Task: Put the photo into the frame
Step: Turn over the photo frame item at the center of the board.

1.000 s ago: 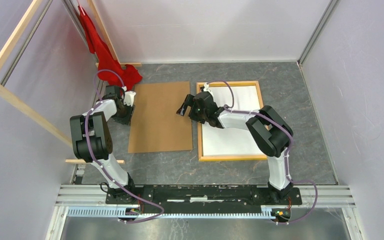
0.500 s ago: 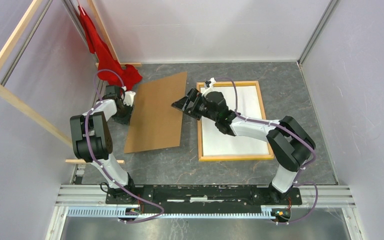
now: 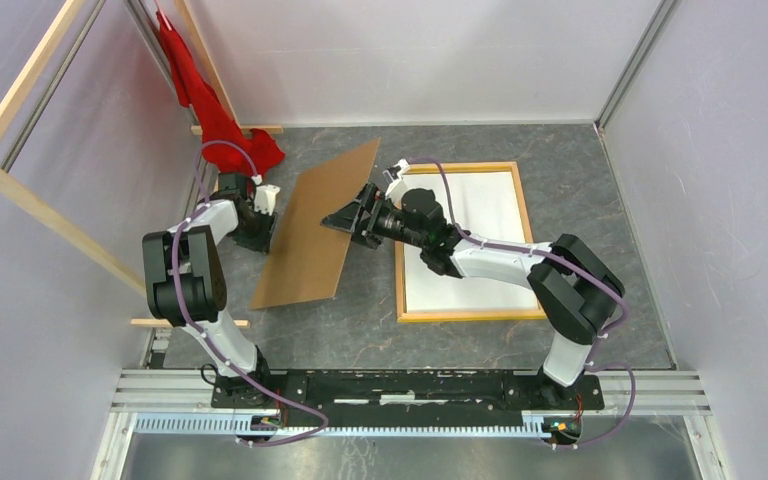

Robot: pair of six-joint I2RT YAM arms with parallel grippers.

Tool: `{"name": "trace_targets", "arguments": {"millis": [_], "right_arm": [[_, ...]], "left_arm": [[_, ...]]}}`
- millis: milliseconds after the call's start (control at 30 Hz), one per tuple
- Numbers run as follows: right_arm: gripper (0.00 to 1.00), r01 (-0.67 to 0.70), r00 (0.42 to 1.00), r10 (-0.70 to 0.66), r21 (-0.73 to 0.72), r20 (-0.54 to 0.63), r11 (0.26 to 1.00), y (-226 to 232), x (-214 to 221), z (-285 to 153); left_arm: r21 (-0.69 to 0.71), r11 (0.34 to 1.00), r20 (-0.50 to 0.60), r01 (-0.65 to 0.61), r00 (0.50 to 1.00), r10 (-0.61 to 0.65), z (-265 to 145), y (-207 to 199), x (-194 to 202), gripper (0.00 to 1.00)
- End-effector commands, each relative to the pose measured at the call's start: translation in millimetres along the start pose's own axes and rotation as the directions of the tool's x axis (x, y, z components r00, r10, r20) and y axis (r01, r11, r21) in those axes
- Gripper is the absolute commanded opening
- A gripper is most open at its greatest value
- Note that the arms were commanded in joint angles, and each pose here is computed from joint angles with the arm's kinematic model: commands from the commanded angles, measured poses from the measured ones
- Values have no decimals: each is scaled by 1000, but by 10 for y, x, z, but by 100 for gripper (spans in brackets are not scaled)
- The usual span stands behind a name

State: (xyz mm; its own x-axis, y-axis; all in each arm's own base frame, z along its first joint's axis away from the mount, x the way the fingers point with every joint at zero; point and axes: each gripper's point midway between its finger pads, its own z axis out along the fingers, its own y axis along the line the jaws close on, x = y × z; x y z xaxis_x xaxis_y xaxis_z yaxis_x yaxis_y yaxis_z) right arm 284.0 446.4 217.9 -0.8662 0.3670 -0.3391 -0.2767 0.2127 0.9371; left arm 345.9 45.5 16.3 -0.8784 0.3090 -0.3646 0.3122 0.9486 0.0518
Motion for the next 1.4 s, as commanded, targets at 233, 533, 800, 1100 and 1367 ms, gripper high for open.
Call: {"name": "trace_targets", "arguments": {"millis": [233, 533, 800, 1100, 1367], "right_arm": [[39, 118, 988, -140, 260, 68, 958, -96, -383, -140], [0, 36, 989, -71, 251, 131, 967, 103, -753, -174], [0, -87, 967, 36, 191, 254, 978, 461, -1124, -413], [0, -205, 942, 181, 58, 282, 977, 807, -1179, -567], [0, -230, 930, 227, -22, 290, 973, 1033, -1110, -827]], "left_arm": [[188, 972, 145, -140, 983, 114, -588, -427, -241, 60], [155, 862, 519, -483, 782, 345, -1952, -909, -587, 100], [-130, 631, 637, -765, 423, 644, -2602, -1393, -190, 100], [-486, 269, 506, -832, -16, 863, -2741, -1545, 119, 100], [-696, 192, 461, -692, -225, 858, -2924, -1643, -131, 100]]}}
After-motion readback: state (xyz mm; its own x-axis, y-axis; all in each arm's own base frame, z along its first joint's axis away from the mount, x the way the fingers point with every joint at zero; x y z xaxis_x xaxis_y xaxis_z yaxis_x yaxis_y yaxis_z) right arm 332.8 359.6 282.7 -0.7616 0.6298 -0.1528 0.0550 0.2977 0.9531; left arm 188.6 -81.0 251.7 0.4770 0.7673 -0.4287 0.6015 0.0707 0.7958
